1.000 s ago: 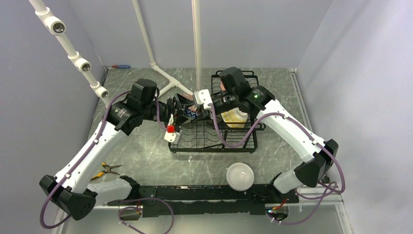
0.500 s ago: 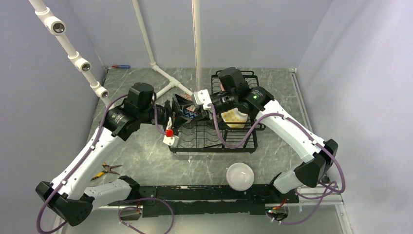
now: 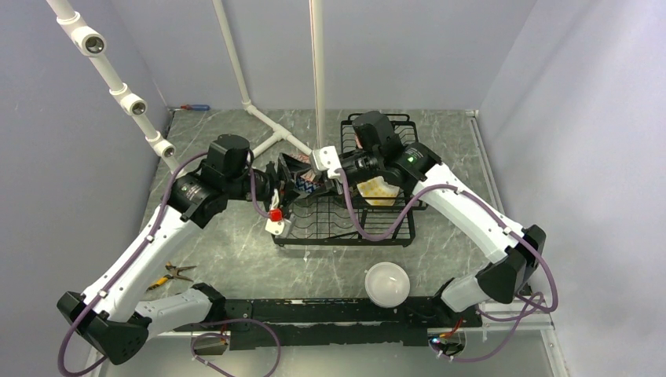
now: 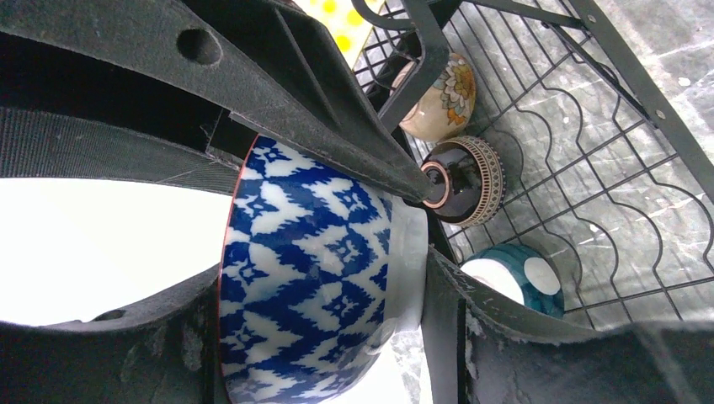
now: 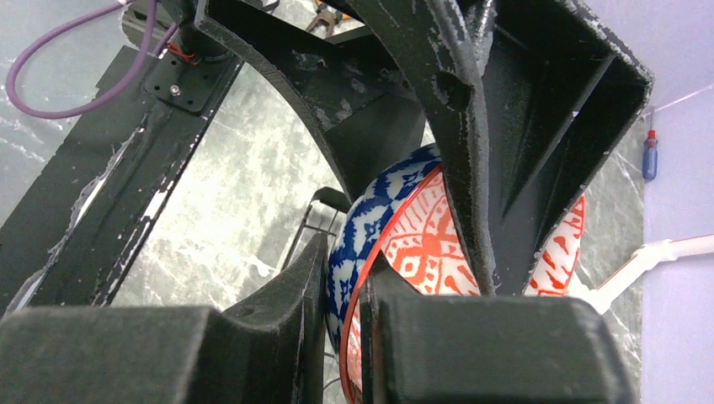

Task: Load the bowls into the dish rack
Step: Turn the bowl upside down on the dish rack.

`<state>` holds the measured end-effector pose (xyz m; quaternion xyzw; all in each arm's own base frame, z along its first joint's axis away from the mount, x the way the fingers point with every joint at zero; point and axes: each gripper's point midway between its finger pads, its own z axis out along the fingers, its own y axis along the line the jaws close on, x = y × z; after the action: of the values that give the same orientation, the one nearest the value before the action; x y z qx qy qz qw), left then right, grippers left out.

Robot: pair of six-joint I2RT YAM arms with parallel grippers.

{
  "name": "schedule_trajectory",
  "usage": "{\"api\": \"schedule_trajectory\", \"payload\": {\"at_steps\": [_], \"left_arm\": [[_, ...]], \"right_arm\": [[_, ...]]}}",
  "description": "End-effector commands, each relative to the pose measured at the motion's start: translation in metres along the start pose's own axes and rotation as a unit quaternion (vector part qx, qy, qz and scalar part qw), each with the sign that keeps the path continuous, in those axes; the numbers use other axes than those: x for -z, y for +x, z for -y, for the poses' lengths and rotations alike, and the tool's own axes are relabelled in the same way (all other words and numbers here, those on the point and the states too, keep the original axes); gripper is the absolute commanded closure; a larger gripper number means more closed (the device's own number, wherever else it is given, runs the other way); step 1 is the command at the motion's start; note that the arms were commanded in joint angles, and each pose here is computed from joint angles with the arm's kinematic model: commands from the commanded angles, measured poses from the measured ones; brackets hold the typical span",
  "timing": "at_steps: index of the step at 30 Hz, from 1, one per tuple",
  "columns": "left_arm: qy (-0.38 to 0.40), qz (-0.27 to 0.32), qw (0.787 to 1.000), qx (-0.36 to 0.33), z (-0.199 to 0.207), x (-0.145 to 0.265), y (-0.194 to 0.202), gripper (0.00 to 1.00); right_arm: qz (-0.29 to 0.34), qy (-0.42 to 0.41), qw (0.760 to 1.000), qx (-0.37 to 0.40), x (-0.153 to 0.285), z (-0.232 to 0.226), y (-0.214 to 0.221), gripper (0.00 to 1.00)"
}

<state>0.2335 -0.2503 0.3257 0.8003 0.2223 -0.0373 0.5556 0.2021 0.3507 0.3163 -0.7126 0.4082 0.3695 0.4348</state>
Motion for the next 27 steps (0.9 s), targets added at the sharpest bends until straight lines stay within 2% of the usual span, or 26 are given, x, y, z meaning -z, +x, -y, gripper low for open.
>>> {"api": "schedule_trajectory", "payload": {"at_steps": [1,2,4,7,10,16,23,27], "left_arm": [[0.012,0.006,1.000,0.014,0.007,0.001,-0.006,0.97],[0.014,0.006,1.000,0.016,0.008,0.001,-0.006,0.97],[0.019,0.004,1.000,0.020,0.011,0.002,-0.006,0.97],[0.025,0.004,0.999,0.026,0.016,0.002,-0.006,0.97],[0.035,0.002,0.999,0.034,0.023,0.001,-0.005,0.97],[0.048,0.002,0.996,0.078,0.039,-0.007,0.002,0.97],[0.054,0.034,0.979,0.194,0.064,-0.022,-0.003,0.97],[0.041,0.059,0.967,0.244,0.076,-0.031,-0.007,0.97]], "right_arm": [[0.057,0.062,0.992,0.093,0.016,0.023,-0.049,0.86],[0.056,0.066,0.992,0.093,0.017,0.023,-0.048,0.82],[0.050,0.075,0.991,0.095,0.018,0.025,-0.045,0.63],[0.040,0.083,0.991,0.097,0.020,0.027,-0.042,0.46],[0.027,0.088,0.991,0.093,0.020,0.030,-0.037,0.36],[0.011,0.104,0.990,0.090,0.023,0.033,-0.030,0.32],[0.017,0.159,0.982,0.097,0.039,0.042,-0.043,0.19],[0.029,0.181,0.978,0.101,0.047,0.044,-0.053,0.16]]}}
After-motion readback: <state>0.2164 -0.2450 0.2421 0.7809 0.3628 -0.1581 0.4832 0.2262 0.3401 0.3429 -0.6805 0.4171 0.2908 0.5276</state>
